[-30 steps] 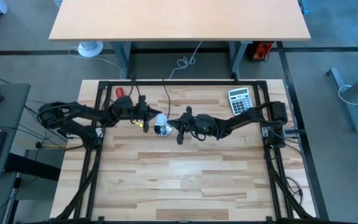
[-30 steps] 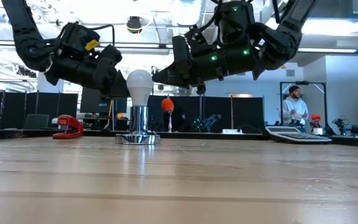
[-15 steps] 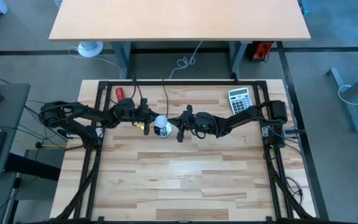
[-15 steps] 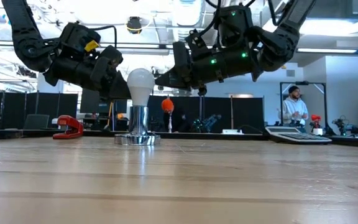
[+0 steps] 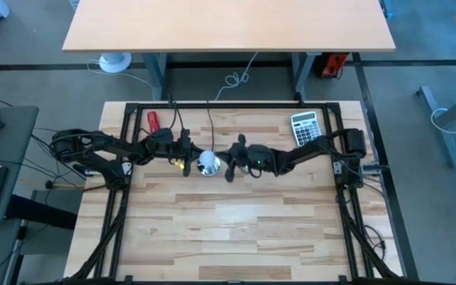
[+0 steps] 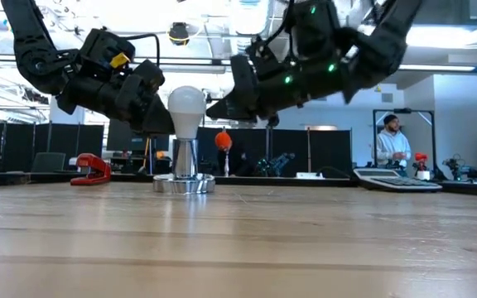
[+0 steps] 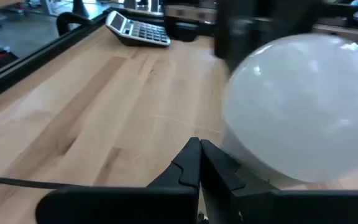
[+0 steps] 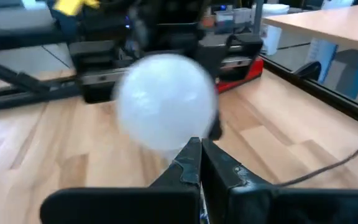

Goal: Screw lightbulb
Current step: Remove the lightbulb from the silver lamp socket

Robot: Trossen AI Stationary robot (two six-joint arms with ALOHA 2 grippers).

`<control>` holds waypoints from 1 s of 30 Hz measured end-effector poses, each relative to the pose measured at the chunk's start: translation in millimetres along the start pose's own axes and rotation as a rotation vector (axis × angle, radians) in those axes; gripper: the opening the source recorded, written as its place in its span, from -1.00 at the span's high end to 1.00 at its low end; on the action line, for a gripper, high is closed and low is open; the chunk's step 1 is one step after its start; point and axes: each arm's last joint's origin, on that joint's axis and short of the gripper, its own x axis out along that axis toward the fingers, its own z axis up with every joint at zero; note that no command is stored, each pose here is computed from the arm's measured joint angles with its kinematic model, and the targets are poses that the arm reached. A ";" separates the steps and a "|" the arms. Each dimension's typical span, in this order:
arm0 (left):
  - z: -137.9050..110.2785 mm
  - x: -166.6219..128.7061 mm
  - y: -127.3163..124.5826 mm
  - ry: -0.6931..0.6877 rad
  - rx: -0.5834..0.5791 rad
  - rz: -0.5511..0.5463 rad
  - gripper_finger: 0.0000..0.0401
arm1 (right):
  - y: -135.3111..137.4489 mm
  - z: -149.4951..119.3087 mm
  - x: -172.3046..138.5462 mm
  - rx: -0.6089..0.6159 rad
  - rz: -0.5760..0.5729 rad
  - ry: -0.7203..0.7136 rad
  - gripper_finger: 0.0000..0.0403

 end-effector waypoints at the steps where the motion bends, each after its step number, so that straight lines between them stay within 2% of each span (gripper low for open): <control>1: -0.4 0.0 0.0 0.004 0.001 0.000 1.00 | 6.7 -0.4 -2.9 -0.008 -0.016 0.012 0.95; 5: -1.3 -0.1 0.2 0.012 0.018 0.005 1.00 | 27.6 -0.1 -12.5 -0.037 -0.033 0.037 0.95; 8: -1.3 -0.1 0.6 0.013 0.029 0.018 1.00 | 31.0 -0.9 -13.6 -0.031 -0.020 0.040 0.95; 13: -1.4 -0.1 0.7 0.013 0.030 0.022 1.00 | 28.0 3.0 -12.2 -0.018 -0.017 0.009 0.95; 19: -1.4 -0.1 0.7 0.013 0.029 0.024 1.00 | 25.5 10.5 -9.0 0.001 0.047 -0.029 0.95; 24: -1.3 -0.1 0.7 0.012 0.024 0.024 1.00 | 26.6 16.9 -3.1 -0.024 0.045 0.005 0.95; 30: -1.8 0.2 -0.2 0.016 0.005 0.032 1.00 | 15.5 16.8 0.9 -0.051 0.013 0.039 0.95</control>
